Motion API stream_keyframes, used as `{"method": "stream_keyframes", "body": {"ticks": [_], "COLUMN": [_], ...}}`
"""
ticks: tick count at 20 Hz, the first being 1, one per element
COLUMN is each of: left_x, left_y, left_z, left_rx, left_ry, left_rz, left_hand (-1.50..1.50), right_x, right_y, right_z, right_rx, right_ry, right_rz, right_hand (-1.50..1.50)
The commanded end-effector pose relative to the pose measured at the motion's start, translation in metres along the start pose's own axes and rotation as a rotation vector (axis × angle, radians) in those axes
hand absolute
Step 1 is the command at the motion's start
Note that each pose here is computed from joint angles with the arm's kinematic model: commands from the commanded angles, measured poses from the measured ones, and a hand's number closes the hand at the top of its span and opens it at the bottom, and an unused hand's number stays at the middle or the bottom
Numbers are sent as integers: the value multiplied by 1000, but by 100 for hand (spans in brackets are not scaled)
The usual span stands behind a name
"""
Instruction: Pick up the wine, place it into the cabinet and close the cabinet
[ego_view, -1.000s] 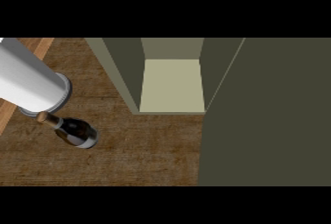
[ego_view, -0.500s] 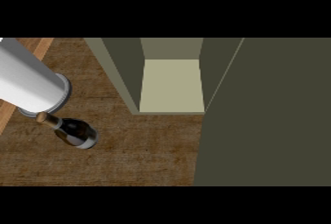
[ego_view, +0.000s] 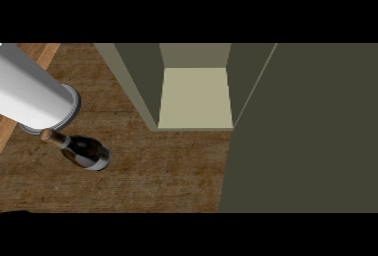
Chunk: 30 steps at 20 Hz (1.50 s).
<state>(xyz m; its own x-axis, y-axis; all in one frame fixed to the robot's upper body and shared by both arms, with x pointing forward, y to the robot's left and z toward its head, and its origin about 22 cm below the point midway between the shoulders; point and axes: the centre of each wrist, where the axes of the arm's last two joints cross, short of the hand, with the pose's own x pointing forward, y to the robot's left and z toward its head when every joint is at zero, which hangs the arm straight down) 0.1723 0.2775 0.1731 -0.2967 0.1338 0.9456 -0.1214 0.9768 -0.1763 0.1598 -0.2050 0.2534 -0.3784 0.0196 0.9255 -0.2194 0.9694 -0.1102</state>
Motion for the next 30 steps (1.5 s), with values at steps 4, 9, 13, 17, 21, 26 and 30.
{"method": "stream_keyframes", "body": {"ticks": [4,9,13,17,21,26,30], "left_x": [-12,-41,-64,-70,-85,-119,-142], "left_y": [9,19,41,33,27,60,58], "left_z": [-18,-22,-29,-27,-16,-9,-4], "left_rx": [50,93,115,110,110,139,148], "left_ry": [-22,8,32,68,88,118,142], "left_rz": [-17,-49,-53,-71,-84,-85,-109], "left_hand": [-150,-150,-150,-150,-150,-150,-150], "right_x": [22,30,37,41,30,42,37], "right_y": [-1,-3,5,10,0,1,0], "right_z": [25,20,13,15,5,28,17], "right_rx": [33,42,44,39,18,48,30], "right_ry": [-51,-43,-42,-55,-70,-57,-55], "right_rz": [-18,-18,-10,-9,-23,-13,-27], "right_hand": [-150,-150,-150,-150,-150,-150,-150]}}
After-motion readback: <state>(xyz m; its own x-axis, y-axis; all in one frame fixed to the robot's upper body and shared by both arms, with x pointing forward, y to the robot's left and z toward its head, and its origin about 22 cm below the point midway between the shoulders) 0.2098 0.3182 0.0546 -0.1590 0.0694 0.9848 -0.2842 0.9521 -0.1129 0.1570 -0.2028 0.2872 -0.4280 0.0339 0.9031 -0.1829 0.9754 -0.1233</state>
